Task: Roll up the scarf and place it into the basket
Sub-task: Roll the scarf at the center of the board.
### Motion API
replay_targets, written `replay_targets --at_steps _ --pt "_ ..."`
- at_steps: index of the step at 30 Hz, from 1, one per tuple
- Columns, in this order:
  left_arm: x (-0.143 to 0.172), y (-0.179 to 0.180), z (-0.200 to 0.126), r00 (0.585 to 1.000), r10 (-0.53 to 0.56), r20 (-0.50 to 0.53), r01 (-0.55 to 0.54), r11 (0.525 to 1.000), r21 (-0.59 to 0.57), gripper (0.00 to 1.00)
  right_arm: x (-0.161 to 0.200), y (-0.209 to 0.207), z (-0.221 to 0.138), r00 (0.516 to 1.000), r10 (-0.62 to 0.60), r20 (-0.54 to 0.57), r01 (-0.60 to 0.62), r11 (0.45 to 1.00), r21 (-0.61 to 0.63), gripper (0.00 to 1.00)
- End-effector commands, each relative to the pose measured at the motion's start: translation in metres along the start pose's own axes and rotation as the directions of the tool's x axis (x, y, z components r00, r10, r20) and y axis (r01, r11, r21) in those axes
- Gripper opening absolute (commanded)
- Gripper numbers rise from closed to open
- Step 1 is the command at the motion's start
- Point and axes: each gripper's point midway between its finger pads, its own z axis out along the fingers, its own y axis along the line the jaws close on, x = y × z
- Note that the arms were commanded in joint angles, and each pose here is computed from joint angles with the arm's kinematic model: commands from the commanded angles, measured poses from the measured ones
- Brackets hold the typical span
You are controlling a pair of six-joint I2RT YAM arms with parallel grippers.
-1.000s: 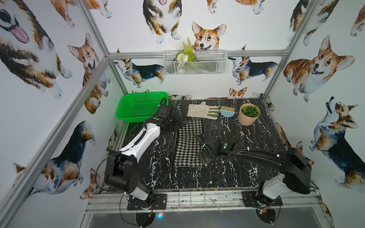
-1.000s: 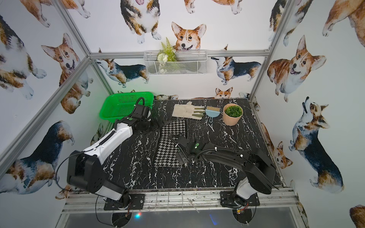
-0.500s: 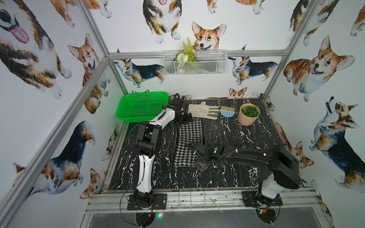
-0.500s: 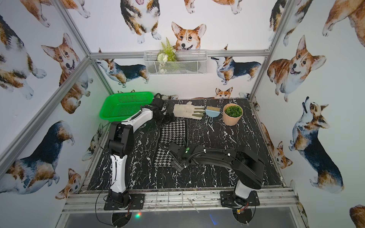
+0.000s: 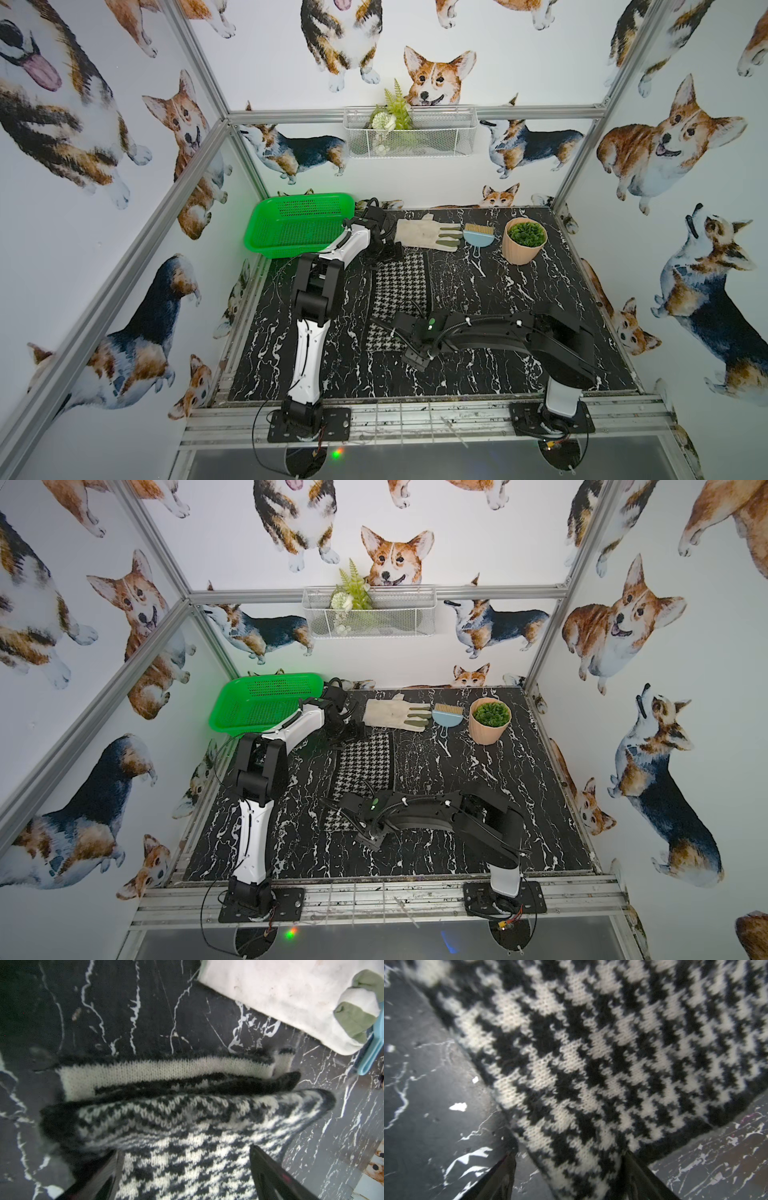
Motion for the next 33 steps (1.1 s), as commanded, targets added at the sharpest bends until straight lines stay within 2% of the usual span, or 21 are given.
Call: replay_targets --at_steps 1,6,14,20,33 --pt "0.004 0.010 0.003 0.999 0.015 -0.041 -0.017 0.999 -0.044 0.96 0.006 0.003 0.006 0.997 -0.061 -0.052 0.061 0.998 -0.010 0.76" --pt "-0.003 0.013 0.005 0.999 0.025 -0.032 -0.027 0.998 -0.059 0.96 0.018 0.010 0.014 0.993 -0.051 -0.111 0.047 0.998 -0.037 0.59" --pt "-0.026 0.018 0.011 0.998 0.045 -0.033 -0.048 0.994 -0.096 0.96 0.026 0.018 0.010 0.988 -0.047 -0.146 0.039 0.997 -0.062 0.53" --pt "-0.042 0.016 0.012 0.997 0.071 -0.009 -0.071 0.991 -0.116 0.96 0.024 0.023 0.008 0.984 -0.072 -0.162 0.063 0.996 -0.056 0.41" --pt "-0.048 0.006 -0.005 0.990 0.138 0.007 -0.137 0.987 -0.081 0.95 0.019 0.009 0.023 0.966 -0.130 -0.226 0.138 0.990 0.020 0.35"
